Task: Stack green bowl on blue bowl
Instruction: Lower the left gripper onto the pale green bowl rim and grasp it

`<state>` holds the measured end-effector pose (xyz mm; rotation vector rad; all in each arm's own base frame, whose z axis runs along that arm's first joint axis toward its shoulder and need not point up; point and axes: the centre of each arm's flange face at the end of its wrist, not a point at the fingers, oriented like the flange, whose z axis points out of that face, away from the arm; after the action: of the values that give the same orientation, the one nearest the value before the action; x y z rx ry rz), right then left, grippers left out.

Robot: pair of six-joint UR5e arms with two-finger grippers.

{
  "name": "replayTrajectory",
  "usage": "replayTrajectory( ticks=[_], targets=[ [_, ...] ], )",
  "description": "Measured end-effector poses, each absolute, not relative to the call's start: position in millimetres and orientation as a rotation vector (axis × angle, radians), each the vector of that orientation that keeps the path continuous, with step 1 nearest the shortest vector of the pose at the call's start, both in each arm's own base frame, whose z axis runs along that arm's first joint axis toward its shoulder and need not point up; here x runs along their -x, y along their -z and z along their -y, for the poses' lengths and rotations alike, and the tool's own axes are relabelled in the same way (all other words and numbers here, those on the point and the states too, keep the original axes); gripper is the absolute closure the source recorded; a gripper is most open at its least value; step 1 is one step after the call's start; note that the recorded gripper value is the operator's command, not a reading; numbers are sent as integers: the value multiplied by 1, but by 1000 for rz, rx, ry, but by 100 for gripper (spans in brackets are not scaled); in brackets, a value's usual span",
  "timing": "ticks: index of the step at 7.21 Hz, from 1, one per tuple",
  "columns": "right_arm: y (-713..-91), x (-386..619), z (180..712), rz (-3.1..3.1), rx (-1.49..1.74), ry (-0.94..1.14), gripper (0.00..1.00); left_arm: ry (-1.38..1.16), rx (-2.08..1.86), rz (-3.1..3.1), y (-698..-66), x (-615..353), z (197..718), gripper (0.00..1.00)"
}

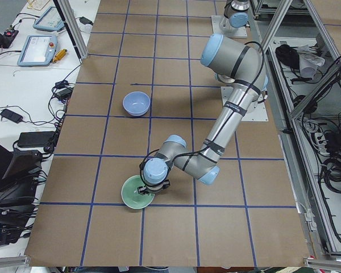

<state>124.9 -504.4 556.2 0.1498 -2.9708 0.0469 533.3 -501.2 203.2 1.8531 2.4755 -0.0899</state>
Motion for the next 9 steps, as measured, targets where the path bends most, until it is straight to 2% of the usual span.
replayTrajectory(
  ticks=[3,9],
  targets=[
    [-556,-125,504,2971,-150,-47,0,92,-1860,-2472,-202,-533,501,99],
    [-556,-125,504,2971,-150,-47,0,90,-1860,-2464,-212,-531,502,100]
  ],
)
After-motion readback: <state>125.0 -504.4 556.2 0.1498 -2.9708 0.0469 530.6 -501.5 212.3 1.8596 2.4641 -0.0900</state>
